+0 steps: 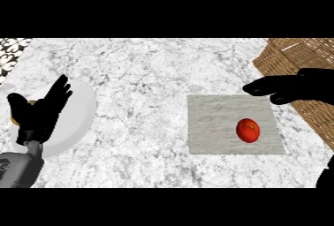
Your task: Pick the tomato from the placemat and place it in the basket
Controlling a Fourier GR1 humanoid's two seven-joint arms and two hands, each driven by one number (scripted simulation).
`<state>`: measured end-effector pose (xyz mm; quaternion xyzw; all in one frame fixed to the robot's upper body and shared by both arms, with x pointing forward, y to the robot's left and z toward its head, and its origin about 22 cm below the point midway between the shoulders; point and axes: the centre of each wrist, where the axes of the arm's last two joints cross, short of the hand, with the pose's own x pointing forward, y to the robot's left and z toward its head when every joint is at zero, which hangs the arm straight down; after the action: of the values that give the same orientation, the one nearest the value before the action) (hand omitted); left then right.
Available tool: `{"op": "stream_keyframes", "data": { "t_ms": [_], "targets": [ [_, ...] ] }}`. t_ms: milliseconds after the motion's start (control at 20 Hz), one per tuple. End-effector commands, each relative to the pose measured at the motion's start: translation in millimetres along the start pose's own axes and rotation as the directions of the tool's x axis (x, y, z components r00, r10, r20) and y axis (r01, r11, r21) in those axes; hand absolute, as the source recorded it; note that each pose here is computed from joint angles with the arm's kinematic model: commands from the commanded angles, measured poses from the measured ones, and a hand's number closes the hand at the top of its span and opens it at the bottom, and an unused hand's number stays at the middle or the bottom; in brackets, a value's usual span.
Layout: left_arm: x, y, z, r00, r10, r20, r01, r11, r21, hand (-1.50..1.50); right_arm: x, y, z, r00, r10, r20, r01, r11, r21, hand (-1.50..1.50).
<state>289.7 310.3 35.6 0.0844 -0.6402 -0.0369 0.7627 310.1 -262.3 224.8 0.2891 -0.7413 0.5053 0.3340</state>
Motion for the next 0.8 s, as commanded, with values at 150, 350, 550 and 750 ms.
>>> {"op": "stream_keyframes", "data": {
  "t_ms": [150,350,550,750],
  "targets": [
    [2.1,-2.4,-4.0,1.000,0.005,0.007,-0.005,0.999,-0.032,0.00,71.3,-70.2,-3.0,0.859,0.397,-0.323,-0.407,0.913,0.040,-1.50],
    [16.1,-9.2,-13.7,1.000,-0.009,0.017,0.010,1.000,-0.016,0.00,65.6,-101.3,-3.5,0.858,0.364,-0.363,-0.323,0.931,0.171,-1.50],
    [15.1,-22.2,-11.6,1.000,0.001,0.026,0.000,0.999,-0.051,0.00,59.5,-104.1,-5.4,0.844,0.346,-0.409,-0.227,0.923,0.311,-1.50],
    [25.4,-13.6,-11.5,0.999,-0.007,0.036,0.008,0.999,-0.042,0.00,54.3,-107.4,-0.5,0.858,0.317,-0.404,-0.187,0.925,0.330,-1.50]
  ]
}}
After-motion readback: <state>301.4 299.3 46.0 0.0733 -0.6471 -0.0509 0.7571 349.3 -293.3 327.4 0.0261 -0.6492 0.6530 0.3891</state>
